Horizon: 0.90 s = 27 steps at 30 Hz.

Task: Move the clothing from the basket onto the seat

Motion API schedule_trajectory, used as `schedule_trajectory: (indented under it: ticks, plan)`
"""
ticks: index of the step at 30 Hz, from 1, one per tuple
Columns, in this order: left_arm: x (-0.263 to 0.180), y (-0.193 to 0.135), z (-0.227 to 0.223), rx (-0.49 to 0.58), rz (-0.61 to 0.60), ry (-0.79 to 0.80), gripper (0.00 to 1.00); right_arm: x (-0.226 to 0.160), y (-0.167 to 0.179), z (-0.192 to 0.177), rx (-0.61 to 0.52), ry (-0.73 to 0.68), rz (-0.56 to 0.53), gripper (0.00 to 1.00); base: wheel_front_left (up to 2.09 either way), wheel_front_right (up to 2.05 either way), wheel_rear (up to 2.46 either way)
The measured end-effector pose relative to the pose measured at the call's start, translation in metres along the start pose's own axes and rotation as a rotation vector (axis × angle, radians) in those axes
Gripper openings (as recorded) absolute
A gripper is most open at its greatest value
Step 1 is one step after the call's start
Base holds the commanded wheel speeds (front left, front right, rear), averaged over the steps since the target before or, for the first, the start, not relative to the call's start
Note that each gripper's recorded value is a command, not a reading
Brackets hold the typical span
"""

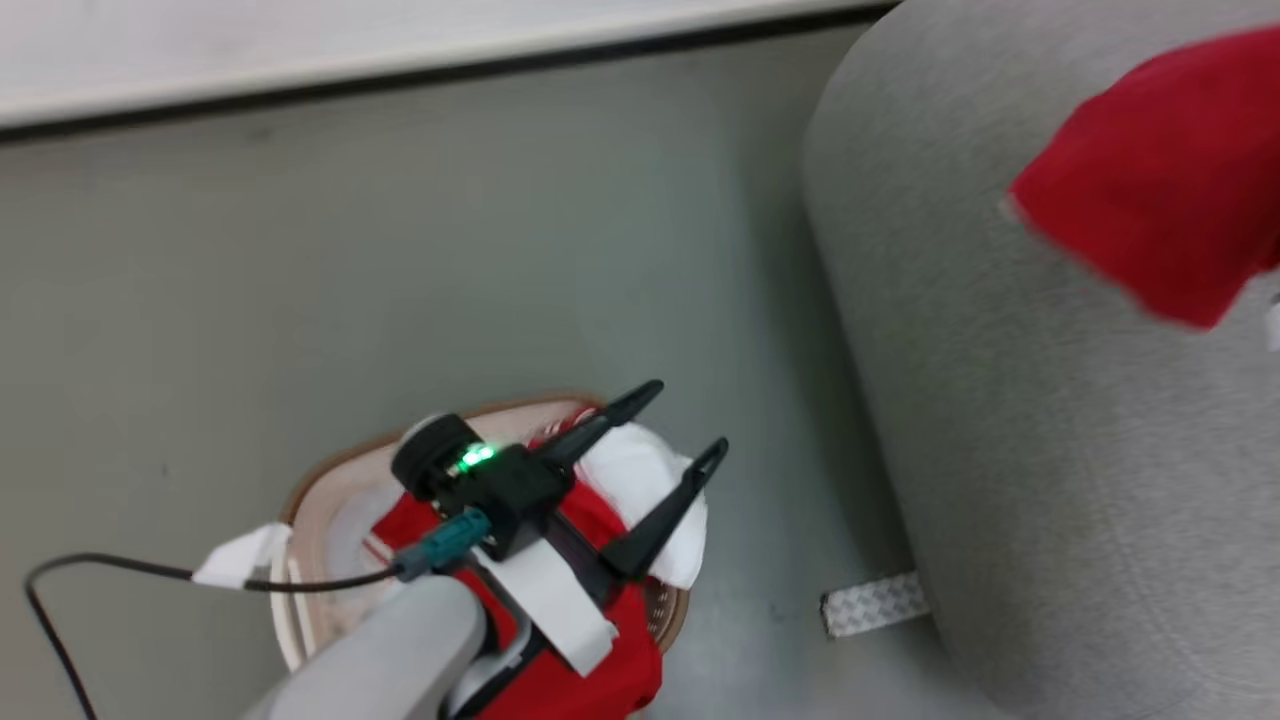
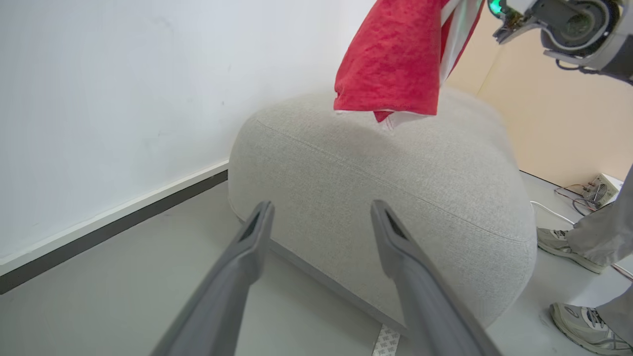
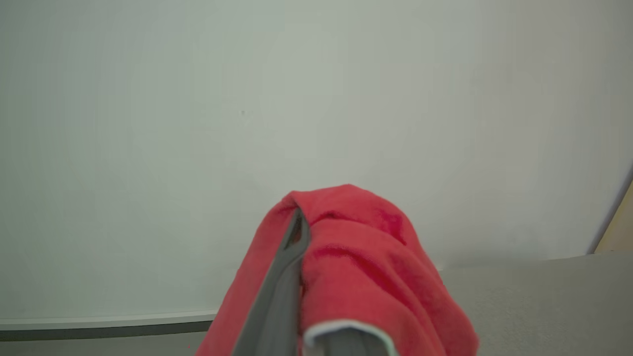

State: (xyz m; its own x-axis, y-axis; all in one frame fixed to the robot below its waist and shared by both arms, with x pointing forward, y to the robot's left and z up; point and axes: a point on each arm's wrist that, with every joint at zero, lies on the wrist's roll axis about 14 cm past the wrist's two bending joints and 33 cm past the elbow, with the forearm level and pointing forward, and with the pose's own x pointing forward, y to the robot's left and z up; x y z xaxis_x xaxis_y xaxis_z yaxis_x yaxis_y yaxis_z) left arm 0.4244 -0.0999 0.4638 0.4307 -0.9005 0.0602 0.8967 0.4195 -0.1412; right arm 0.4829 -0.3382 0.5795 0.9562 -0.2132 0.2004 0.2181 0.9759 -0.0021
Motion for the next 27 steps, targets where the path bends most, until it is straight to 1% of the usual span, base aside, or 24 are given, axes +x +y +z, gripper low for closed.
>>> schedule_trajectory:
  ticks: [5, 8, 12, 15, 18, 20, 21, 22, 23, 25, 26, 27]
  plan:
    - [-0.010, 0.029, -0.020, -0.028, 0.046, 0.022, 1.00, 0.045, -0.026, -0.005, -0.037, 0.018, -0.054, 0.00, 0.00, 0.00, 0.00]
    - [-0.016, 0.046, -0.033, -0.045, 0.075, 0.033, 1.00, 0.065, -0.034, -0.024, -0.070, 0.075, -0.081, 0.00, 0.00, 0.00, 0.00]
    - [-0.026, 0.065, -0.052, -0.062, 0.109, 0.058, 1.00, 0.079, -0.045, -0.068, -0.095, 0.192, -0.120, 0.00, 0.00, 0.00, 0.00]
    - [-0.034, 0.075, -0.066, -0.078, 0.135, 0.079, 1.00, 0.080, -0.051, -0.109, -0.132, 0.307, -0.139, 0.00, 0.00, 0.00, 0.00]
    - [-0.044, 0.084, -0.079, -0.088, 0.162, 0.106, 1.00, 0.065, -0.054, -0.164, -0.171, 0.502, -0.147, 0.00, 0.00, 0.00, 0.00]
    - [-0.048, 0.087, -0.083, -0.091, 0.172, 0.114, 1.00, 0.053, -0.057, -0.189, -0.164, 0.601, -0.164, 0.00, 0.00, 0.00, 0.00]
    - [-0.049, 0.088, -0.084, -0.092, 0.176, 0.116, 1.00, 0.048, -0.057, -0.198, -0.168, 0.639, -0.165, 0.02, 0.00, 0.00, 0.00]
    - [-0.049, 0.089, -0.084, -0.091, 0.178, 0.117, 1.00, 0.045, -0.058, -0.204, -0.173, 0.664, -0.165, 0.09, 0.00, 0.00, 0.00]
    - [-0.050, 0.090, -0.083, -0.088, 0.182, 0.117, 1.00, 0.043, -0.058, -0.207, -0.171, 0.683, -0.169, 0.23, 0.00, 0.00, 0.00]
    - [-0.049, 0.091, -0.080, -0.082, 0.183, 0.110, 1.00, 0.042, -0.058, -0.207, -0.170, 0.692, -0.171, 0.43, 0.00, 0.00, 0.00]
    - [-0.048, 0.090, -0.079, -0.080, 0.183, 0.109, 1.00, 0.042, -0.058, -0.206, -0.169, 0.694, -0.170, 0.69, 0.00, 0.00, 0.00]
    - [-0.048, 0.090, -0.077, -0.076, 0.181, 0.106, 1.00, 0.042, -0.058, -0.205, -0.171, 0.694, -0.168, 1.00, 0.00, 0.00, 0.00]
